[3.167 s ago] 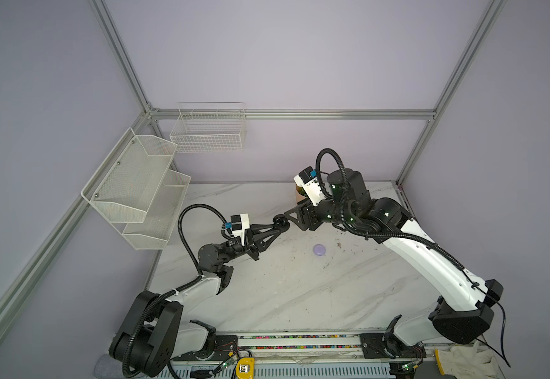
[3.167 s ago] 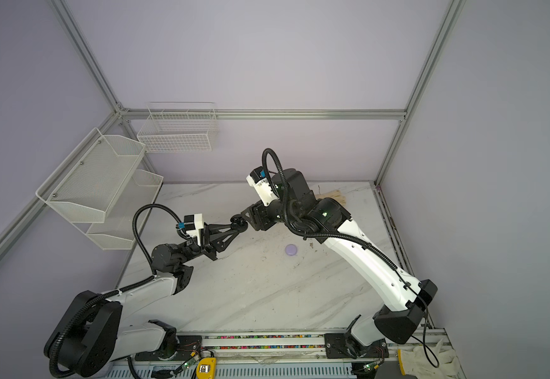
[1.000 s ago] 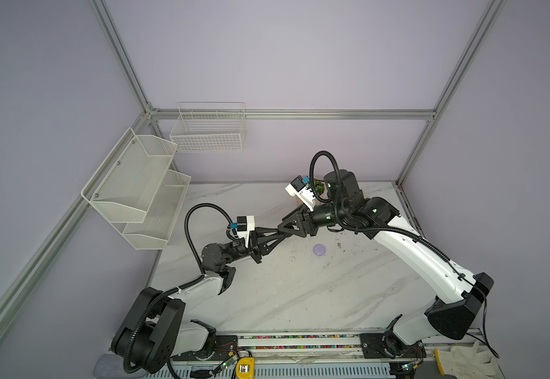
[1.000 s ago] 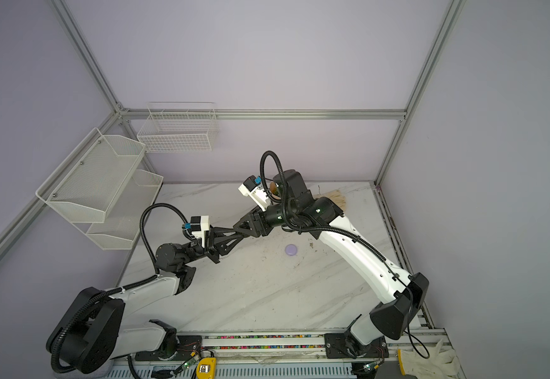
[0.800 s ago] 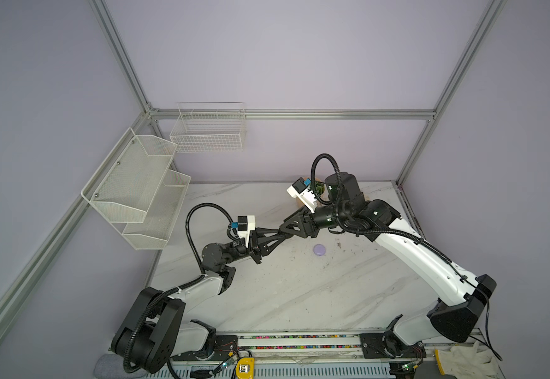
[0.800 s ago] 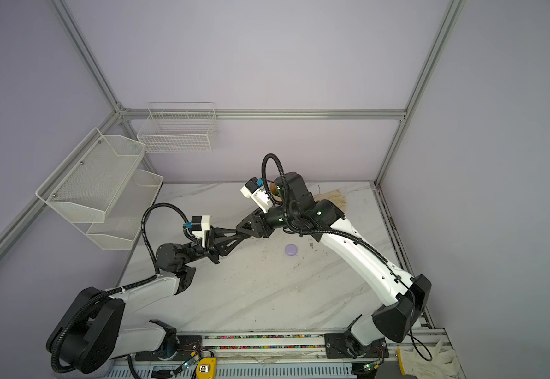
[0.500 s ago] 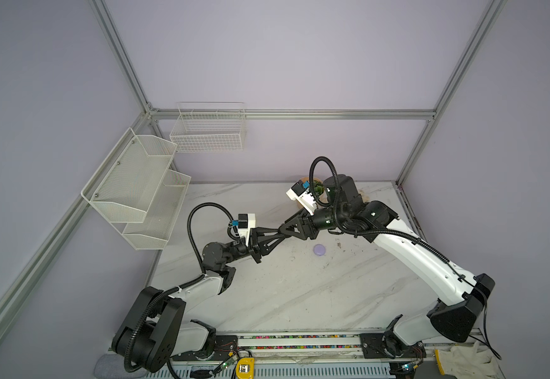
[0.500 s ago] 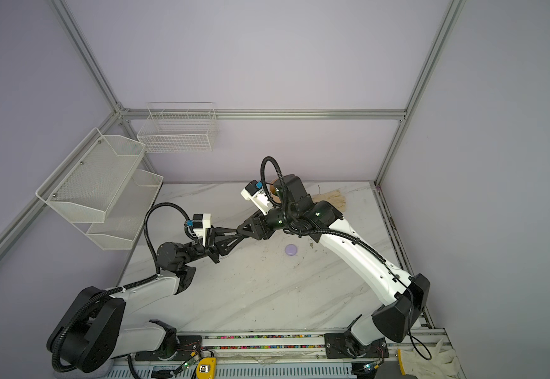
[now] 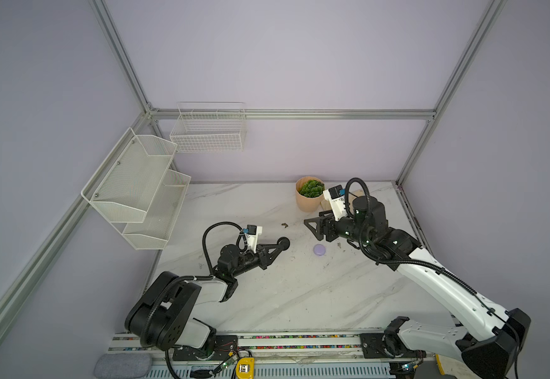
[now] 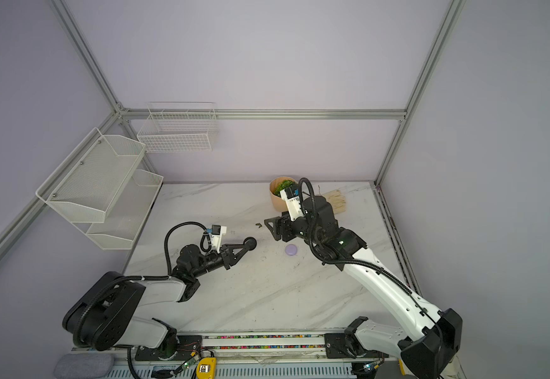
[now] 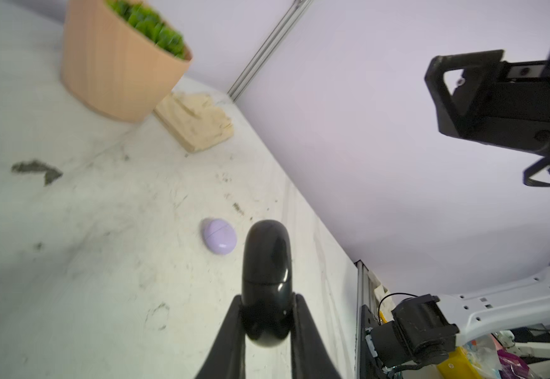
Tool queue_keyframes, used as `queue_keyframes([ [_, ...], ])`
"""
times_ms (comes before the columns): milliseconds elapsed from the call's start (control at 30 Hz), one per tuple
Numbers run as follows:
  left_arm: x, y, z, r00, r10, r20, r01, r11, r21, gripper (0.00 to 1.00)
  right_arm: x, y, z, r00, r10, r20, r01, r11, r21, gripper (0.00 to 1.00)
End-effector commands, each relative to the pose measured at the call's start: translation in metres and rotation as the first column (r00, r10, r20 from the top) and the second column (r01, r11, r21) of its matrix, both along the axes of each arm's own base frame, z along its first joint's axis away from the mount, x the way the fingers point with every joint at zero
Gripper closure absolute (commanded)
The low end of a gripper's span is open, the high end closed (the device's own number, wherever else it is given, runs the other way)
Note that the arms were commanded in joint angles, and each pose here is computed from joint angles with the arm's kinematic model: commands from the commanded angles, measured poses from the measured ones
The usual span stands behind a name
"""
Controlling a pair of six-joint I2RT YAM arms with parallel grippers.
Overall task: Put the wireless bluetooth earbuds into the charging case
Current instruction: 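Lower the black case onto the table with the left gripper while the right arm withdraws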
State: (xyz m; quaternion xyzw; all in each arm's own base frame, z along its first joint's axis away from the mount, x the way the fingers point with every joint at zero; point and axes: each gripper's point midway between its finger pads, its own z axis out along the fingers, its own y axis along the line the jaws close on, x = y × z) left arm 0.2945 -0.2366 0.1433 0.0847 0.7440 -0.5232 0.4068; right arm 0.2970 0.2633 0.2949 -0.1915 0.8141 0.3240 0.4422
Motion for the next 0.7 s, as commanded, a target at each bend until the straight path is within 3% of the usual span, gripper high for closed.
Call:
queue_keyframes([
  [0, 0.012, -0.004, -0.026, 0.993, 0.043, -0.109, -0.042, 0.999, 0.012, 1.00, 0.018, 0.007, -0.019, 0.999, -0.046, -0.016, 0.047, 0.995, 0.086, 0.23],
  [267, 0.020, -0.027, -0.056, 0.970, 0.064, -0.236, -0.062, 0.998, 0.015, 1.00, 0.024, 0.006, -0.054, 0.997, -0.048, -0.064, 0.051, 0.997, 0.054, 0.24],
  [567, 0.028, -0.046, -0.068, 0.941, 0.082, -0.327, -0.053, 0.994, 0.095, 1.00, 0.027, -0.003, -0.065, 0.996, -0.068, -0.060, 0.071, 0.997, 0.044, 0.24],
  [667, 0.029, -0.047, -0.069, 0.938, 0.093, -0.335, -0.063, 0.993, 0.100, 0.93, 0.030, -0.008, -0.065, 0.995, -0.077, -0.055, 0.080, 0.996, 0.042, 0.24],
])
